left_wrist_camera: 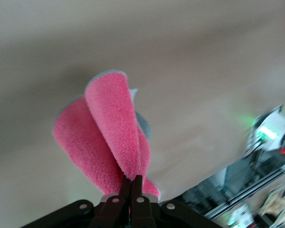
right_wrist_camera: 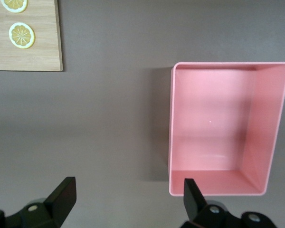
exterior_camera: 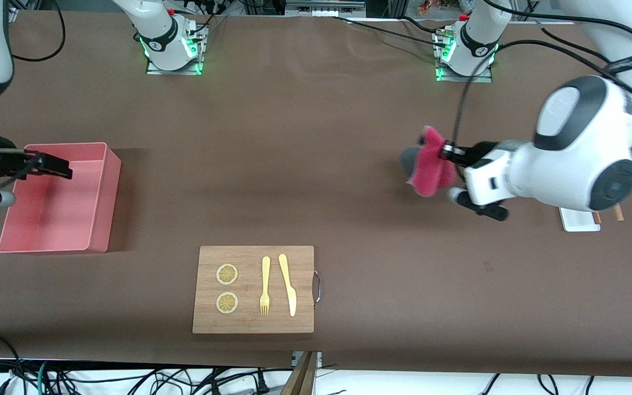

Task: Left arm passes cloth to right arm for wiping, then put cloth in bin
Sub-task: 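Lift the cloth with the left gripper while the right gripper moves in, then bring the right gripper toward the cloth hanging from the left gripper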

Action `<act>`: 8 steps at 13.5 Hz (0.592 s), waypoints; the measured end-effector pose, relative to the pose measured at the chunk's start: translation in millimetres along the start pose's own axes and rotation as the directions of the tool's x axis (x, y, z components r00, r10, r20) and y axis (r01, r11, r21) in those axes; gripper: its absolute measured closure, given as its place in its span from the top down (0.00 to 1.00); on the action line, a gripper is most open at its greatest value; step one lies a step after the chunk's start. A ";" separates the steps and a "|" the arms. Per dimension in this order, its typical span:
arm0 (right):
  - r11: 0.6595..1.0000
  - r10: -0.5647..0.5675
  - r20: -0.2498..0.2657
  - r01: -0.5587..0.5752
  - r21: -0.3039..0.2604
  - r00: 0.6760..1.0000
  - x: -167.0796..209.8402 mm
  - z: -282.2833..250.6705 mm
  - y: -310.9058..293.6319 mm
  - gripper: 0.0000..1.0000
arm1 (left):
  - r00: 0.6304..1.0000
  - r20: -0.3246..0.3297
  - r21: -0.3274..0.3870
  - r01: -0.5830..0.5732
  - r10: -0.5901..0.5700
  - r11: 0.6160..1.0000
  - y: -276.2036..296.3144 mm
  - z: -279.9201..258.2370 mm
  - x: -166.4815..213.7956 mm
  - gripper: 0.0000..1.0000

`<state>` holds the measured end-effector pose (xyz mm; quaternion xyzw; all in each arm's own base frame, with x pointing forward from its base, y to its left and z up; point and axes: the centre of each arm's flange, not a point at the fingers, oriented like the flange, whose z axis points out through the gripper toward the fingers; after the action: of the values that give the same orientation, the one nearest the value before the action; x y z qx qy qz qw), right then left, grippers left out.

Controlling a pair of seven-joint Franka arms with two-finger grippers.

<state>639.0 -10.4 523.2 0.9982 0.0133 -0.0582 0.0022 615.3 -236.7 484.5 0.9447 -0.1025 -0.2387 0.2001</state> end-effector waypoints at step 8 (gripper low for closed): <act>0.885 0.401 0.055 -0.402 0.236 0.914 44.6 61.3 -121.2 1.00 | 0.946 -0.011 -0.287 0.308 -0.324 0.907 151.8 52.2 10.2 0.02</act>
<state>672.9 111.6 456.8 0.9719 -0.2006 -0.0601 -0.1078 583.5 -393.4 503.0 0.9172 0.0926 -0.2526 0.2938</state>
